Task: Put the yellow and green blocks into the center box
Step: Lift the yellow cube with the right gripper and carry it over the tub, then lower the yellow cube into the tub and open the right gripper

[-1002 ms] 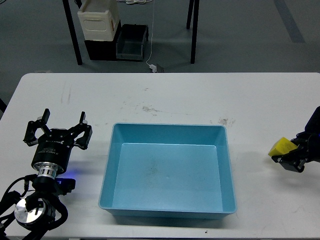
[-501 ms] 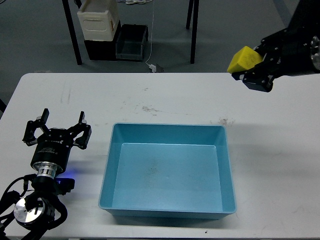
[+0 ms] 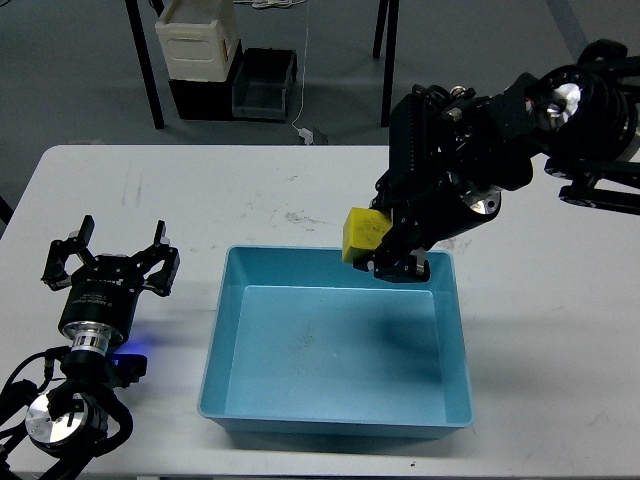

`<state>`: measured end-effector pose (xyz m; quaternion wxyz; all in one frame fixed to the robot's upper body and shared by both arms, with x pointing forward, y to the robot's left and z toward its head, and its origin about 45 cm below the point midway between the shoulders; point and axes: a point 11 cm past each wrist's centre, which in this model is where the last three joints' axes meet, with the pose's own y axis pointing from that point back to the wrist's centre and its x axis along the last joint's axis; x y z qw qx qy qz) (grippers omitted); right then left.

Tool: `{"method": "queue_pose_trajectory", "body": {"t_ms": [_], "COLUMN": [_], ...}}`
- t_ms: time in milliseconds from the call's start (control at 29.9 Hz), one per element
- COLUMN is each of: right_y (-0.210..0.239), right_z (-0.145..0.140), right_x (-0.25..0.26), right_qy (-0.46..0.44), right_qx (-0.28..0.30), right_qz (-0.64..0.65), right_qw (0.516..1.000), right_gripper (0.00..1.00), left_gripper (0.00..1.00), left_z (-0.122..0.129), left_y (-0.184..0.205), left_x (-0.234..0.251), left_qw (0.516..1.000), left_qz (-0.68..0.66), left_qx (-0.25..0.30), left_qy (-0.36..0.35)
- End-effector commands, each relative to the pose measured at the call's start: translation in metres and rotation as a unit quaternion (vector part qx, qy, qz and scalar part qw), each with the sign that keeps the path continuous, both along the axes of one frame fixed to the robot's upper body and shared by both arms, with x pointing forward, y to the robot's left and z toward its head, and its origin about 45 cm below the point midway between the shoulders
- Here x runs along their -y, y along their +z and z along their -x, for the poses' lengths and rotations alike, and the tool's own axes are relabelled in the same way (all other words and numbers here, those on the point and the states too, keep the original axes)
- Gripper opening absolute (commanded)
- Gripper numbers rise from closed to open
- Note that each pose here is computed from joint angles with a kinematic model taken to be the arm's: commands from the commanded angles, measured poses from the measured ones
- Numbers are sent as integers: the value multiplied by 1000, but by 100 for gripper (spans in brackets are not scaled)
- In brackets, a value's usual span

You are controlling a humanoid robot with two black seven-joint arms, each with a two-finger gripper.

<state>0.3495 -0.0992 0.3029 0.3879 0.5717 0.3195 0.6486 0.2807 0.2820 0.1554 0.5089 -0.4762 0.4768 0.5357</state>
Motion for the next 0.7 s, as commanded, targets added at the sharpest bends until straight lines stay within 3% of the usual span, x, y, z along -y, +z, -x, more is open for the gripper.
{"method": "queue_pose_trajectory", "body": {"t_ms": [0, 267, 501, 568, 668], "right_y": [-32, -86, -106, -106, -106], "right_z": [12, 16, 10, 11, 12], "right_x": [3, 12, 22, 20, 19], "right_qy": [5, -22, -54, -57, -77], "right_qx": [-34, -79, -93, -97, -117], "right_qz": [20, 37, 35, 30, 14], "right_qw": [999, 996, 994, 993, 990], "right_gripper": [12, 20, 69, 89, 97], "left_gripper": [100, 100, 100, 100, 100], "left_z": [0, 0, -1, -2, -2], "left_y": [0, 0, 0, 0, 1], "left_x": [0, -1, -1, -2, -9], "left_qw": [1000, 1000, 1000, 1000, 999], "left_qz": [0, -1, -8, -13, -35], "left_qx": [0, 0, -2, -3, -3], "left_qy": [0, 0, -2, -3, -8]}}
